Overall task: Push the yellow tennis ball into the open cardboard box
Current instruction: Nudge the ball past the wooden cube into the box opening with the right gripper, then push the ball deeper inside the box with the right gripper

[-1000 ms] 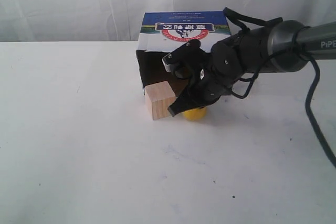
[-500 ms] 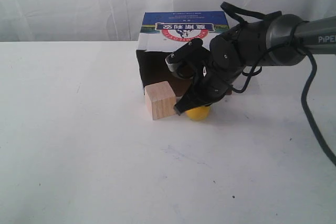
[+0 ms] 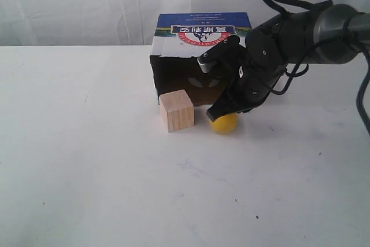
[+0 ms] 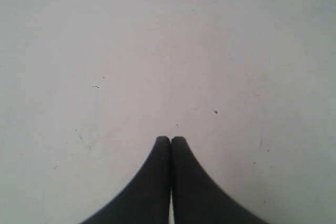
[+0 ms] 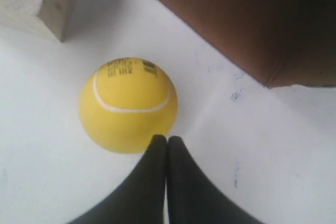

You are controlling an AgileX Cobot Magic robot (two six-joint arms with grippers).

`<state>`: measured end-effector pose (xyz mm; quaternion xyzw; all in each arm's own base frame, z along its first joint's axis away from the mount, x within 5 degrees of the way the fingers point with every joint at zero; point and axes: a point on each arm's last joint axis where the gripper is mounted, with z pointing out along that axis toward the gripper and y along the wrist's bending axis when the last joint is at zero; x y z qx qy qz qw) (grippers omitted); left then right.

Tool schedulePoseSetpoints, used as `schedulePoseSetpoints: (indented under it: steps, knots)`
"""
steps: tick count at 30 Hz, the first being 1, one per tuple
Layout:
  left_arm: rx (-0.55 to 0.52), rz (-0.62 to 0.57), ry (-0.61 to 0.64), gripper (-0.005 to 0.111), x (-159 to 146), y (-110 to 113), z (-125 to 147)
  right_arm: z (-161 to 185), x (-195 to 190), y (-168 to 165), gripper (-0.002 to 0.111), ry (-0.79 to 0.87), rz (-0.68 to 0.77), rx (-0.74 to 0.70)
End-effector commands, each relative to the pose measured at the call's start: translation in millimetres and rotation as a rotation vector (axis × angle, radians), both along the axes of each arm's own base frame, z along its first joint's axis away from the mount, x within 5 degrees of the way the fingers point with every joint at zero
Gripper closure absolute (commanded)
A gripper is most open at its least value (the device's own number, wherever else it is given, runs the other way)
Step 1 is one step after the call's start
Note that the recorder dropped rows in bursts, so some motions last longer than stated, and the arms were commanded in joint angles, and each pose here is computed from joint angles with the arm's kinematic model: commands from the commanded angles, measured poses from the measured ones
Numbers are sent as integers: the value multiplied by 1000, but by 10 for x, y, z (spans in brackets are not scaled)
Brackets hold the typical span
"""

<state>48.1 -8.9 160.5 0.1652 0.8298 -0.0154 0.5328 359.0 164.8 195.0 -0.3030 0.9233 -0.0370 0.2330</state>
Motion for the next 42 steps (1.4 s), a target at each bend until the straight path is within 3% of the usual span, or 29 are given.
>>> schedulePoseSetpoints:
  steps: [1,8,13,16,20,24,27,29,36,42]
  knots:
    - [9,-4,11,107,-7,2,-23,136,-127,-26,108,12,-7,-8]
    - [9,-4,11,107,-7,2,-23,224,-287,103,108,60,-8,36]
    - [9,-4,11,107,-7,2,-23,45,-416,348,108,105,52,66]
    - [9,-4,11,107,-7,2,-23,-234,-322,389,108,102,60,63]
    - [9,-4,11,107,-7,2,-23,-558,138,288,108,20,22,87]
    - [9,-4,11,107,-7,2,-23,-113,462,239,108,-74,1,79]
    - [9,-4,11,107,-7,2,-23,489,346,248,108,-162,21,83]
    - [9,-4,11,107,-7,2,-23,664,187,228,108,-167,26,85]
    - [9,-4,11,107,-7,2,-23,471,-277,97,108,-83,3,121]
    - [9,-4,11,107,-7,2,-23,497,-620,-67,108,-114,-69,226]
